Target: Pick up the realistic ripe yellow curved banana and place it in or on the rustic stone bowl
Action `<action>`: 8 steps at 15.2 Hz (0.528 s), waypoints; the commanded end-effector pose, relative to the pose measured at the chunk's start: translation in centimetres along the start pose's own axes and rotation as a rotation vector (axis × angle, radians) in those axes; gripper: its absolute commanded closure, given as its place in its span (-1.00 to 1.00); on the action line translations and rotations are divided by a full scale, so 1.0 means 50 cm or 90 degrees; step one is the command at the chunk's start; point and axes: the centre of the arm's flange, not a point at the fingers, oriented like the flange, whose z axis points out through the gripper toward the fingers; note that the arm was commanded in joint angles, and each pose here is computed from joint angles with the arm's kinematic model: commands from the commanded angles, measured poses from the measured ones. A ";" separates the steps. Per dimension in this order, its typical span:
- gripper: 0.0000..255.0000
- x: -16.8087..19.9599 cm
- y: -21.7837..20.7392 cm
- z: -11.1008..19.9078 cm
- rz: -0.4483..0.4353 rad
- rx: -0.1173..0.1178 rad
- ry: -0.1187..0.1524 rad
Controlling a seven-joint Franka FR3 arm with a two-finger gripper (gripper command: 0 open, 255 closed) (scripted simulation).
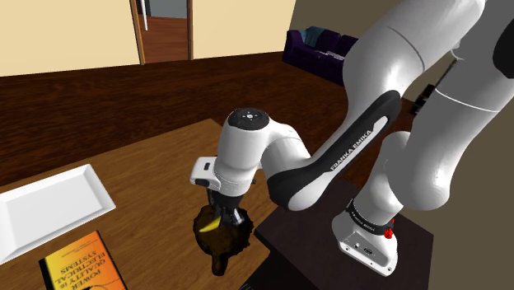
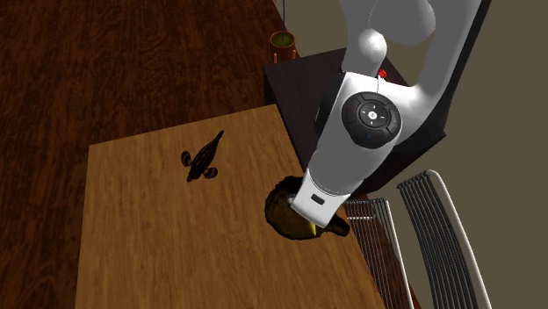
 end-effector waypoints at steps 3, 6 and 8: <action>1.00 -0.002 -0.003 0.043 0.000 0.000 0.000; 1.00 -0.003 -0.004 0.058 0.000 0.000 0.000; 1.00 -0.003 -0.004 0.058 0.000 0.000 0.000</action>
